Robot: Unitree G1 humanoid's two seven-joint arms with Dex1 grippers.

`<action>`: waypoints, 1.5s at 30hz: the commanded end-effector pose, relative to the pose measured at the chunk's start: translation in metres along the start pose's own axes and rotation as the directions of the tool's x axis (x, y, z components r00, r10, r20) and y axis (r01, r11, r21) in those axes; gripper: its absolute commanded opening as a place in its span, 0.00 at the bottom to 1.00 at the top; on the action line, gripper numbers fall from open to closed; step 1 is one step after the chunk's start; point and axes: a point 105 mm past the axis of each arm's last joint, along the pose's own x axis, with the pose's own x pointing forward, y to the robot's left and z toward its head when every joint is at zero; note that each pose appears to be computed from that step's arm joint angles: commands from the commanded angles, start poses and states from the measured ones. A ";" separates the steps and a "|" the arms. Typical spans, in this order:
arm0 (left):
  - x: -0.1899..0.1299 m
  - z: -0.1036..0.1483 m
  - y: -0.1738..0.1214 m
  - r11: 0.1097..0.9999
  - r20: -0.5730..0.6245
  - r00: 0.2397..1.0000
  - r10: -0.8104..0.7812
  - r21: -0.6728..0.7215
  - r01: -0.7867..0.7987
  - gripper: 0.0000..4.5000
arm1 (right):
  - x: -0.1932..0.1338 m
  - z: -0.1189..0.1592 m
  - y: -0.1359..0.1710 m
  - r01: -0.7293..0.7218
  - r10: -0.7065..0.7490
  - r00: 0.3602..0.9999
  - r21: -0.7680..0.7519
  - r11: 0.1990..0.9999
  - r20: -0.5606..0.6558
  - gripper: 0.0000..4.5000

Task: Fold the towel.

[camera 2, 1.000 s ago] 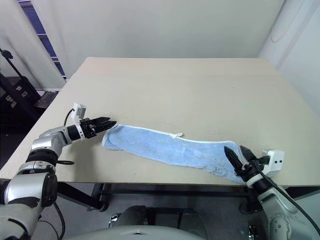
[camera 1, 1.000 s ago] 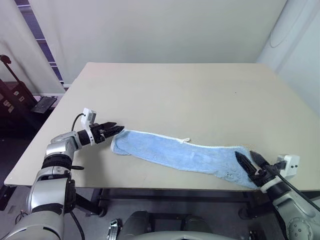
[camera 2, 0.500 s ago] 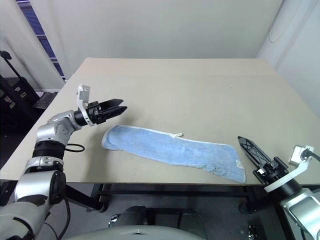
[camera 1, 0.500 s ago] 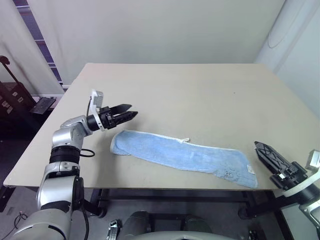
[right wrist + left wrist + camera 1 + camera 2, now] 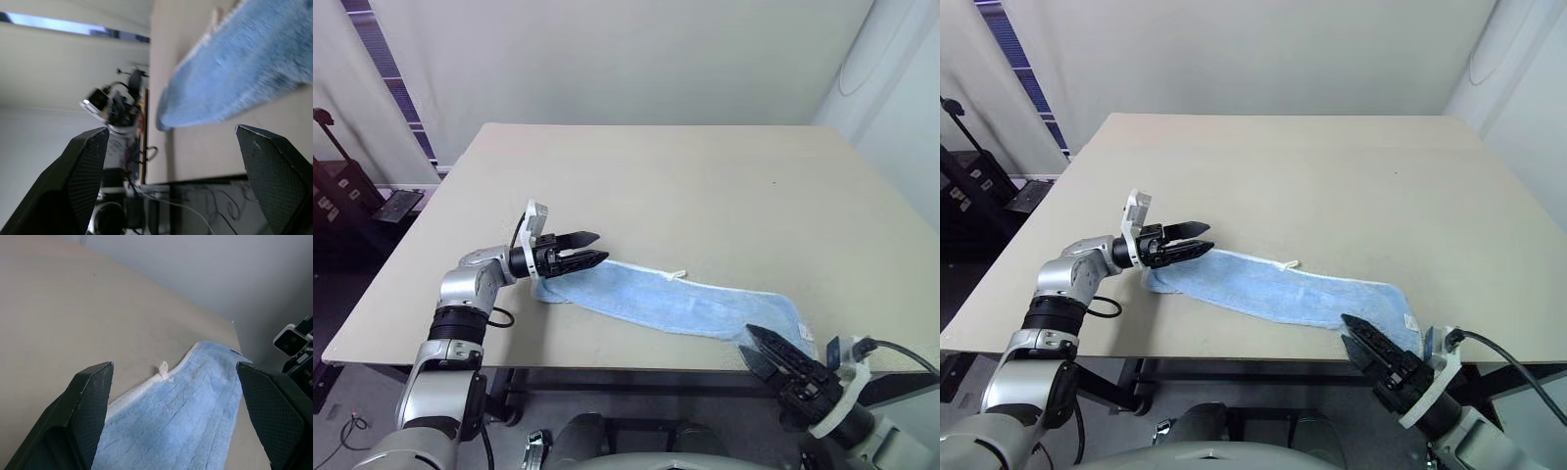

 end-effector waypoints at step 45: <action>0.005 0.011 0.006 0.995 0.023 0.999 0.048 0.090 -0.050 0.95 | -0.031 0.109 -0.048 0.351 -0.300 0.847 -0.039 0.935 0.440 0.01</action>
